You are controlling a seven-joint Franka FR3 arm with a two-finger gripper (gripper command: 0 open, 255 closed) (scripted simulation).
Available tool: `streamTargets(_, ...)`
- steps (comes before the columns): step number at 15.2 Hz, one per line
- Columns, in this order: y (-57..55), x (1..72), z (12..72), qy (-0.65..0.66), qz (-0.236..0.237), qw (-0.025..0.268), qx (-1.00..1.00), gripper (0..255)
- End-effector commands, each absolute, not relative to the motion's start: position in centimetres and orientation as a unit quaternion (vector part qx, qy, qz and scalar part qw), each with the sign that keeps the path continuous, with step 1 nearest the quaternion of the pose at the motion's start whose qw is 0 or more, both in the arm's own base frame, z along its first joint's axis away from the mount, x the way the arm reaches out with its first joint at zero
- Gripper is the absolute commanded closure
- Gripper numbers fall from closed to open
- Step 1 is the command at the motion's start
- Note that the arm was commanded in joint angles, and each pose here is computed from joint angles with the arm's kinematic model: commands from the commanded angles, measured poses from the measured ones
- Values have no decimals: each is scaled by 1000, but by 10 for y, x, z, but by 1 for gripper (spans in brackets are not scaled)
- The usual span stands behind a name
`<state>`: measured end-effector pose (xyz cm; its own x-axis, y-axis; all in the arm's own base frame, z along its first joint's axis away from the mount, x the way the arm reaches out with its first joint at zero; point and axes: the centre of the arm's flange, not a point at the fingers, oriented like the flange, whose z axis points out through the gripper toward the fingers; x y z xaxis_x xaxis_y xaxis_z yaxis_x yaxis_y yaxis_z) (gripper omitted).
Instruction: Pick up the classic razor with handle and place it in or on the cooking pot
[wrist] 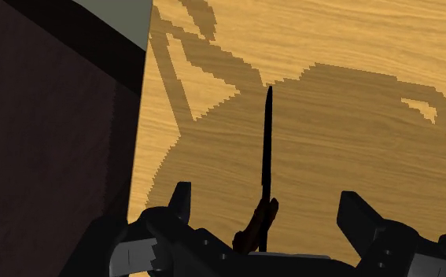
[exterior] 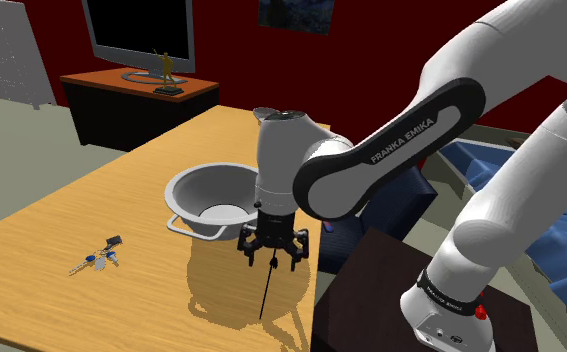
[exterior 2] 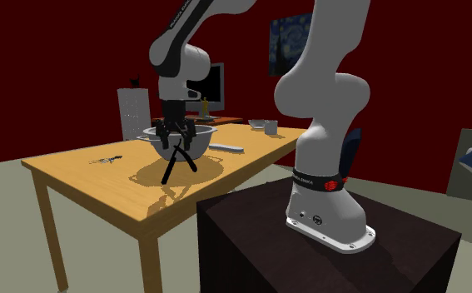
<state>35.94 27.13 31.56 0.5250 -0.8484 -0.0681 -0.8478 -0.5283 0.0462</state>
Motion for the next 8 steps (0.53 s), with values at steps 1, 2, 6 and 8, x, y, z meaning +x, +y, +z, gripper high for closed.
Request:
streamTargets(1, 271, 359, 314, -486, -41, 3, 873, 0)
streamTargets(2, 271, 359, 314, -486, -41, 3, 873, 0)
streamTargets(6, 271, 359, 314, -486, -41, 3, 873, 0)
streamTargets(8, 271, 359, 314, -486, -41, 3, 873, 255)
